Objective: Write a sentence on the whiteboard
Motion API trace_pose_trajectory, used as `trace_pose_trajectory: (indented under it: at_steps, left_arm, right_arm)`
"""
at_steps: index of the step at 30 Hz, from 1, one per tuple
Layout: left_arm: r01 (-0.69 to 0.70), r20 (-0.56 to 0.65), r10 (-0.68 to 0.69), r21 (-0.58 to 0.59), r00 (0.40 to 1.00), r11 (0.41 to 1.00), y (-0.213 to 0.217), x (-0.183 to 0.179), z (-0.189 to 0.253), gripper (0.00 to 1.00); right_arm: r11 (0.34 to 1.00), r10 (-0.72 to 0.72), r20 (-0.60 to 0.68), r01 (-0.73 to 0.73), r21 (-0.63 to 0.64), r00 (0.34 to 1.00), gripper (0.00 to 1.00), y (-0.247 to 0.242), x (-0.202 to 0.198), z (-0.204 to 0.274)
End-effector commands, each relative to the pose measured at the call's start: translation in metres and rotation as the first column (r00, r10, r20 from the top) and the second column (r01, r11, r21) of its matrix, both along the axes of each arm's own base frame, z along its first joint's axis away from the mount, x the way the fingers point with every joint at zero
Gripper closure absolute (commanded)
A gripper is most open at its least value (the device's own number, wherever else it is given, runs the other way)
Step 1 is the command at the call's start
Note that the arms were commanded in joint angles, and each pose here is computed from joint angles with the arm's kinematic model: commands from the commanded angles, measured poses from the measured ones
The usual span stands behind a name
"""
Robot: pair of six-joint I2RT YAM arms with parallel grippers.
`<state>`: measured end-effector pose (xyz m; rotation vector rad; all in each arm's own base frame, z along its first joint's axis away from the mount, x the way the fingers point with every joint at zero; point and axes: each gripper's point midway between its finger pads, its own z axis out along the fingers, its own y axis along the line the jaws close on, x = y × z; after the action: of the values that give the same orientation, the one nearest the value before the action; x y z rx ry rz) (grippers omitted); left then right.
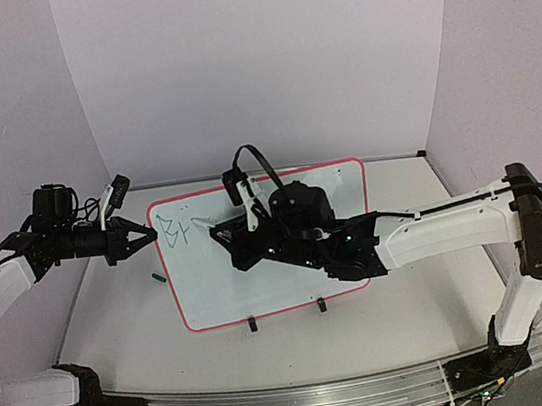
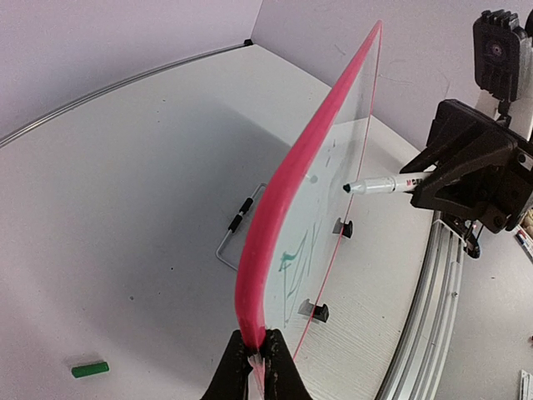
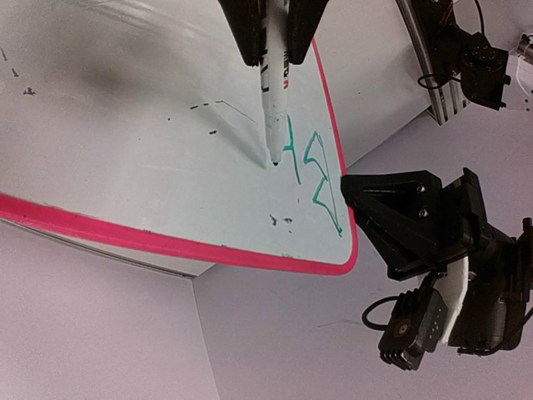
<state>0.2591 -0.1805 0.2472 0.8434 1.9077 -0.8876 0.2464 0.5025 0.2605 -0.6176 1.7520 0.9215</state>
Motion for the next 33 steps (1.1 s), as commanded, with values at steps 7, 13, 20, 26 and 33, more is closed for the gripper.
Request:
trace_pose_trajectory:
  at_steps: [7, 13, 20, 26, 33]
  left_arm:
    - [-0.012, -0.005, 0.012, 0.037, 1.000, 0.999, 0.003, 0.000, -0.009, 1.00]
    - [-0.010, -0.004, 0.010, 0.035, 1.000, 0.999, 0.003, -0.001, -0.008, 1.00]
    - [-0.010, -0.002, 0.010, 0.034, 1.000, 0.999, 0.003, -0.001, -0.008, 1.00]
    - [-0.009, -0.002, 0.010, 0.035, 1.000, 0.999, 0.003, -0.001, -0.008, 1.00]
    - [-0.008, -0.003, 0.008, 0.034, 1.000, 0.999, 0.002, -0.001, -0.008, 1.00]
  right_arm:
    - [1.000, -0.030, 0.001, 0.030, -0.002, 1.000, 1.00, 0.004, 0.011, 0.005]
    - [0.999, -0.039, -0.027, 0.038, -0.019, 0.999, 1.00, 0.000, 0.010, -0.006]
    - [0.999, -0.039, -0.064, 0.037, -0.036, 0.997, 1.00, -0.006, 0.006, -0.021]
    - [0.998, -0.035, -0.084, 0.032, -0.045, 0.996, 1.00, -0.008, 0.004, -0.029]
    - [0.999, 0.026, -0.076, -0.029, -0.030, 0.997, 1.00, -0.005, -0.006, -0.021]
